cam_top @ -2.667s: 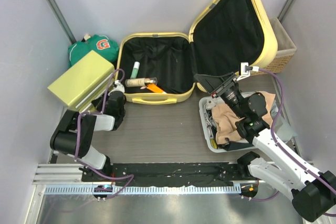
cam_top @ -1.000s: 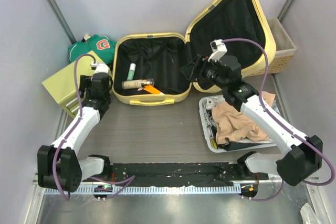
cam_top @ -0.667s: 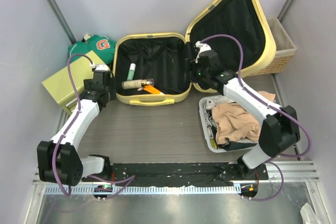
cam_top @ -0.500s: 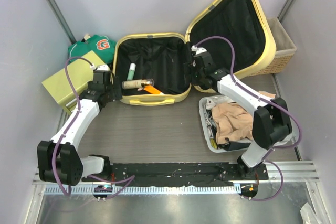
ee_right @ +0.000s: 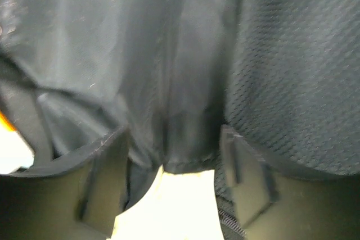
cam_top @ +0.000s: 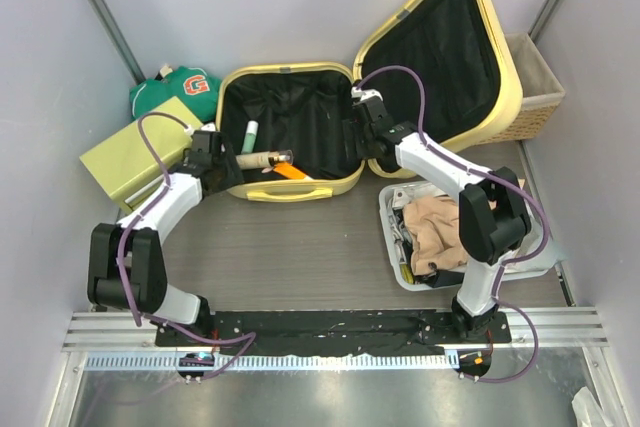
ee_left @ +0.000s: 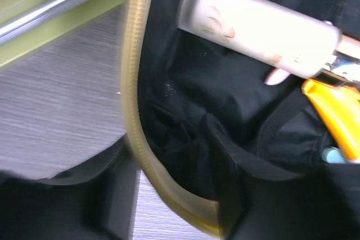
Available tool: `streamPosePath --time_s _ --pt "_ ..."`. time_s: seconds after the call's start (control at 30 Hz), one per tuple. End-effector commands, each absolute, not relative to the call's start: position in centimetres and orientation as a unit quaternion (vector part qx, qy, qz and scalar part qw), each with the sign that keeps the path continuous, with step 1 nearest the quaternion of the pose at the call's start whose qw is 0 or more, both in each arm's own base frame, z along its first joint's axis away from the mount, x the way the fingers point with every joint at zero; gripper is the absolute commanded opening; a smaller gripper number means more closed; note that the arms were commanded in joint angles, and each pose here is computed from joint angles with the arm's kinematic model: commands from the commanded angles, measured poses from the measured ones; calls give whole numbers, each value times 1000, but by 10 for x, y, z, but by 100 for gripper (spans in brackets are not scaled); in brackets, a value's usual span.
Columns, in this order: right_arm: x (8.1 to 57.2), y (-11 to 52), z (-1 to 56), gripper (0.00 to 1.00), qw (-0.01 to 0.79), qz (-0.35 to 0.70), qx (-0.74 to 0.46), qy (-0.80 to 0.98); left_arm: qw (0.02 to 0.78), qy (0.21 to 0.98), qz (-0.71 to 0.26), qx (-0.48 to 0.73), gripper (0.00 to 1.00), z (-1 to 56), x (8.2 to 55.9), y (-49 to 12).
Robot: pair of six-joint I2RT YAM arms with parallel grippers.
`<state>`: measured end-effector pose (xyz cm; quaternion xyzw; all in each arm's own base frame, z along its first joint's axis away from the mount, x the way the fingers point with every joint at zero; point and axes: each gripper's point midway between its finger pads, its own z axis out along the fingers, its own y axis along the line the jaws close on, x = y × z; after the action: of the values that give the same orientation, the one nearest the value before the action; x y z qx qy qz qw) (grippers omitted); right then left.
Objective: Open, take out, and arrange the luggage
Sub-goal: Adjust the luggage at the center of the board.
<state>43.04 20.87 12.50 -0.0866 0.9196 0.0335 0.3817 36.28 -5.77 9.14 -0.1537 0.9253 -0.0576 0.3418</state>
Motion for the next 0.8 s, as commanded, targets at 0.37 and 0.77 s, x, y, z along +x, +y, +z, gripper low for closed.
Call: streamPosePath --time_s 0.37,0.77 --pt "458 125 139 26 408 -141 -29 902 383 901 -202 -29 36 121 381 -182" --pt "466 119 155 32 413 -88 -23 906 399 904 -154 4 49 121 375 -196"
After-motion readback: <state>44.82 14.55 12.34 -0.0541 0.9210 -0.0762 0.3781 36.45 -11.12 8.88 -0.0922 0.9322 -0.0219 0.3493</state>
